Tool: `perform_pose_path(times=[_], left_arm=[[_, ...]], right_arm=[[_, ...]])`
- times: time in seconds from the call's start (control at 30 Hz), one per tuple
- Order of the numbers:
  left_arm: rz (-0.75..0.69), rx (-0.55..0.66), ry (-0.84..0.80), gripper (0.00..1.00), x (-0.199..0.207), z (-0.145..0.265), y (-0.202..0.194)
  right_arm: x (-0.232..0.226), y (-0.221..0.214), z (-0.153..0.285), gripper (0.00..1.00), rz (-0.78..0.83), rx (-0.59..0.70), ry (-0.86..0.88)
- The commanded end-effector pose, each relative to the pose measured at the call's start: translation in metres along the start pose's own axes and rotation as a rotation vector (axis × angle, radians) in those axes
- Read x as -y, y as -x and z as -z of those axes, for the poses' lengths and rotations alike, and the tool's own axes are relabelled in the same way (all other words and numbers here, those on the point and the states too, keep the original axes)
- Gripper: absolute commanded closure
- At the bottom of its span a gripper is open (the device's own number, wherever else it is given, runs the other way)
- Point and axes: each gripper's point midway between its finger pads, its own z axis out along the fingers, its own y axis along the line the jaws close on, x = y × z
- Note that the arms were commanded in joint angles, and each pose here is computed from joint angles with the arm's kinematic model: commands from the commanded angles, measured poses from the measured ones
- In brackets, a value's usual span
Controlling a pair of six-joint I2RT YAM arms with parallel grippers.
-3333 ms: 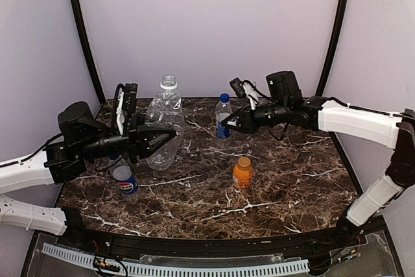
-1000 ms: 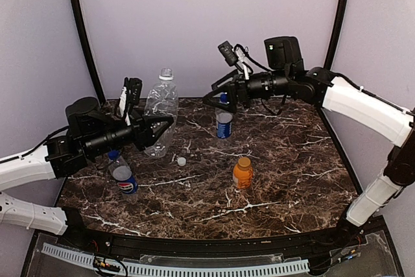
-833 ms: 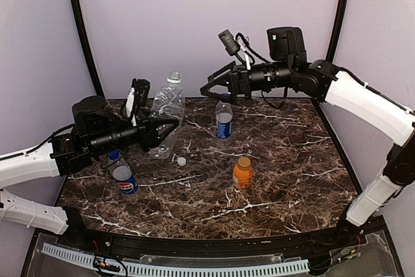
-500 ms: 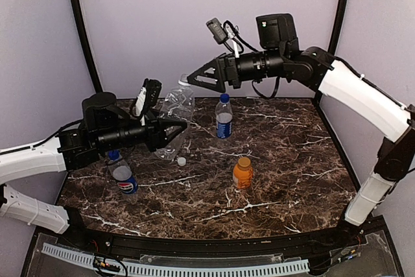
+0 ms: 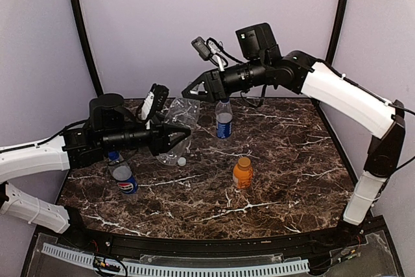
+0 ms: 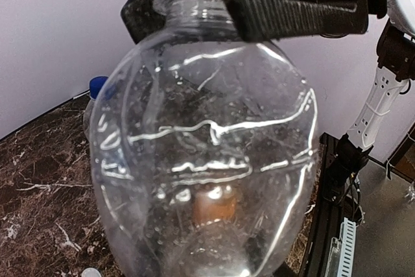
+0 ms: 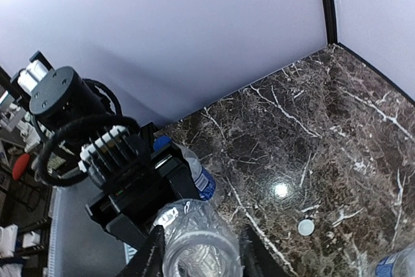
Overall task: Unscrew the bottle caps
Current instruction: Pass from the left arm to the right
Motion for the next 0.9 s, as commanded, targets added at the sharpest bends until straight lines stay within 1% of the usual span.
perform_pose_path(times=[0.0, 0.07, 0.13, 0.2, 0.23, 0.27, 0.3, 0.33, 0.37, 0.43, 0.57, 0.77, 0.87], left_arm=[[-0.020, 0.039, -0.022, 0.59, 0.005, 0.002, 0.018], [-0.020, 0.034, -0.023, 0.59, 0.005, 0.002, 0.017], [-0.021, 0.033, -0.022, 0.56, 0.004, 0.001, 0.017], [-0.022, 0.033, -0.015, 0.50, 0.003, 0.001, 0.016], [-0.022, 0.037, -0.013, 0.42, 0.003, 0.002, 0.017], [-0.021, 0.038, -0.005, 0.37, 0.002, 0.002, 0.016], [-0.022, 0.043, -0.001, 0.25, 0.001, 0.004, 0.017], [-0.021, 0.045, 0.012, 0.20, -0.001, 0.005, 0.017], [-0.020, 0.048, 0.020, 0.09, -0.002, 0.006, 0.018], [-0.021, 0.057, 0.050, 0.02, -0.006, 0.009, 0.019], [-0.013, 0.070, 0.101, 0.01, -0.014, 0.015, 0.020], [-0.002, 0.082, 0.117, 0.01, -0.016, 0.018, 0.024], [0.013, 0.080, 0.122, 0.01, -0.017, 0.017, 0.022]], right_arm=[[-0.011, 0.015, 0.005, 0.72, 0.025, 0.040, 0.013], [-0.009, 0.014, 0.005, 0.86, 0.023, 0.038, 0.006], [-0.005, 0.013, 0.005, 1.00, 0.024, 0.041, -0.016], [0.001, 0.013, 0.008, 1.00, 0.028, 0.045, -0.054], [0.004, 0.013, 0.010, 1.00, 0.031, 0.048, -0.074], [0.007, 0.012, 0.012, 1.00, 0.033, 0.048, -0.096], [0.010, 0.011, 0.016, 1.00, 0.034, 0.049, -0.118], [0.015, 0.010, 0.021, 1.00, 0.034, 0.051, -0.147], [0.020, 0.009, 0.026, 1.00, 0.035, 0.052, -0.176], [0.033, 0.006, 0.038, 1.00, 0.035, 0.051, -0.256], [0.065, -0.010, 0.069, 1.00, 0.029, 0.030, -0.447], [0.126, -0.033, 0.132, 1.00, 0.017, -0.009, -0.836], [0.158, -0.045, 0.149, 1.00, -0.003, -0.028, -0.961]])
